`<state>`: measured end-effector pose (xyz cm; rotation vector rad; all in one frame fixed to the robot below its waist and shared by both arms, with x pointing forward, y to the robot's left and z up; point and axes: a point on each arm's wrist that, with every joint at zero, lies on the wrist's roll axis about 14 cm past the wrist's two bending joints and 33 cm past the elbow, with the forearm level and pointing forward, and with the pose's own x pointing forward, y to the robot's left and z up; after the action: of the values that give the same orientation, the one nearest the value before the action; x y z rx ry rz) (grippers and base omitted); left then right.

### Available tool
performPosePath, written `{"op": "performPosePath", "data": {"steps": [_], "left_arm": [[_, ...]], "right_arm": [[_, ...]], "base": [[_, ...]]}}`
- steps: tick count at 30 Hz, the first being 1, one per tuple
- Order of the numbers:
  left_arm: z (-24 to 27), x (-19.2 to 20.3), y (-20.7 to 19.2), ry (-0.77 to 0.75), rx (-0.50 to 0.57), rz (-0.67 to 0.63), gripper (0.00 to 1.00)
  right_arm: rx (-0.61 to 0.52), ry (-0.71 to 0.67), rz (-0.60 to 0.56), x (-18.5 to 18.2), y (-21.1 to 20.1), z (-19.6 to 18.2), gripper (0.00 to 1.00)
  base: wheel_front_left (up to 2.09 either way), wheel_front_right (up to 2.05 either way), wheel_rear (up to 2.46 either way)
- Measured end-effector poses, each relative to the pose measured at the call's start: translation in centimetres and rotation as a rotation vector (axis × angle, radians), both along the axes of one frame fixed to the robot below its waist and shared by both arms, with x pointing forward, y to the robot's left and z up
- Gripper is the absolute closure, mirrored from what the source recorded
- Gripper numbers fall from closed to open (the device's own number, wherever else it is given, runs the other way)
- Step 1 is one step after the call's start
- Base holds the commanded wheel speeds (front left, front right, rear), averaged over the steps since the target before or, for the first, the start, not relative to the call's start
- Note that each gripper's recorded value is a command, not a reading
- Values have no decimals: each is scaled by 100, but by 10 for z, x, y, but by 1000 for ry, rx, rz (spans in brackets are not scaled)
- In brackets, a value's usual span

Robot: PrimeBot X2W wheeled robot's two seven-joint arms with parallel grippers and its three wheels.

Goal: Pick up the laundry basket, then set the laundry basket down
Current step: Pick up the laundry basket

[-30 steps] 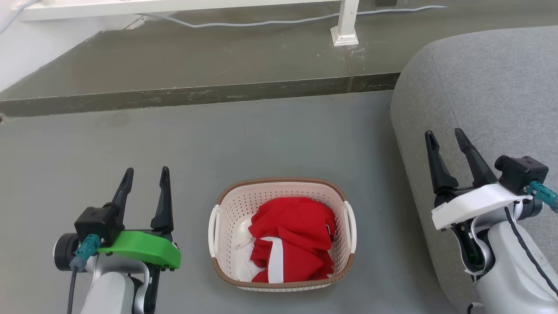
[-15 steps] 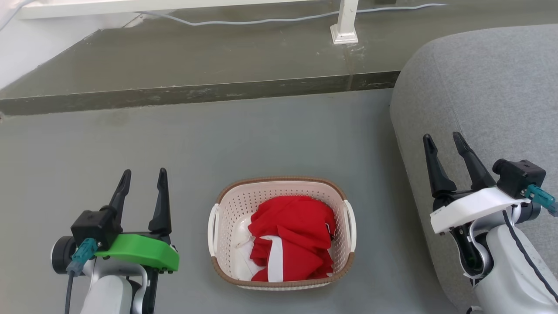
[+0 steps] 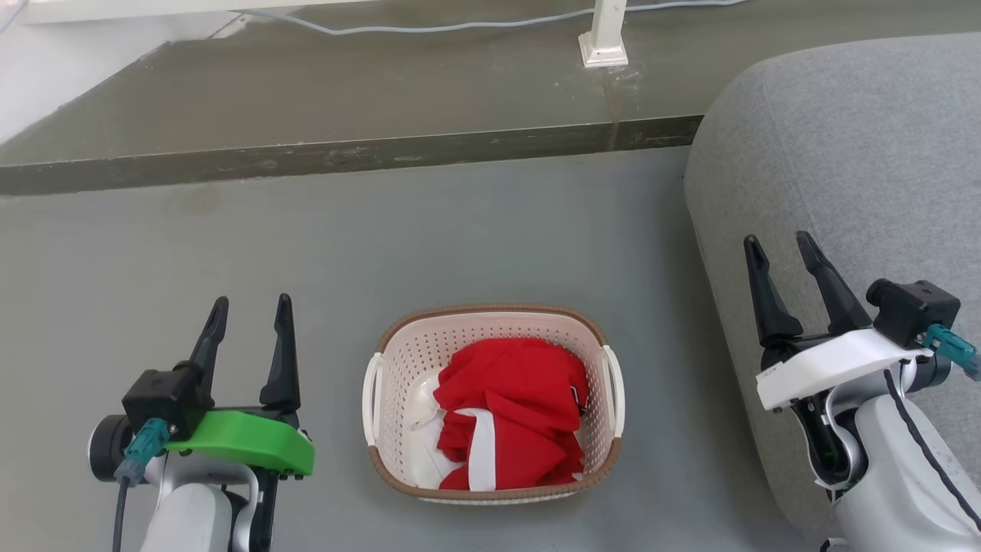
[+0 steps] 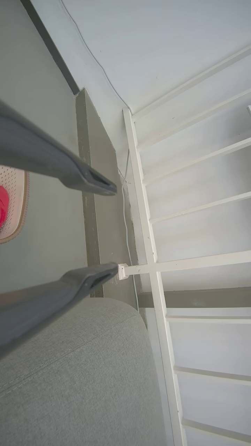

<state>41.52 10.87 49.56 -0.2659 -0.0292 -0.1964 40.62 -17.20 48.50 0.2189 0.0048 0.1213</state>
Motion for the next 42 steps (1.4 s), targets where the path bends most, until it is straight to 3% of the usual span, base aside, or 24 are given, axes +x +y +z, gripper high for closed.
{"op": "performPosePath", "data": {"steps": [25,42], "left_arm": [[-70,26,-25,167,8,-83,0],[-150,46,-38,361,11,-127,0]], "right_arm": [[22,138,1,27,1,-56,0],[32,367,43,35,11,-142,0]], "base": [[0,0,0],[0,0,0]]}}
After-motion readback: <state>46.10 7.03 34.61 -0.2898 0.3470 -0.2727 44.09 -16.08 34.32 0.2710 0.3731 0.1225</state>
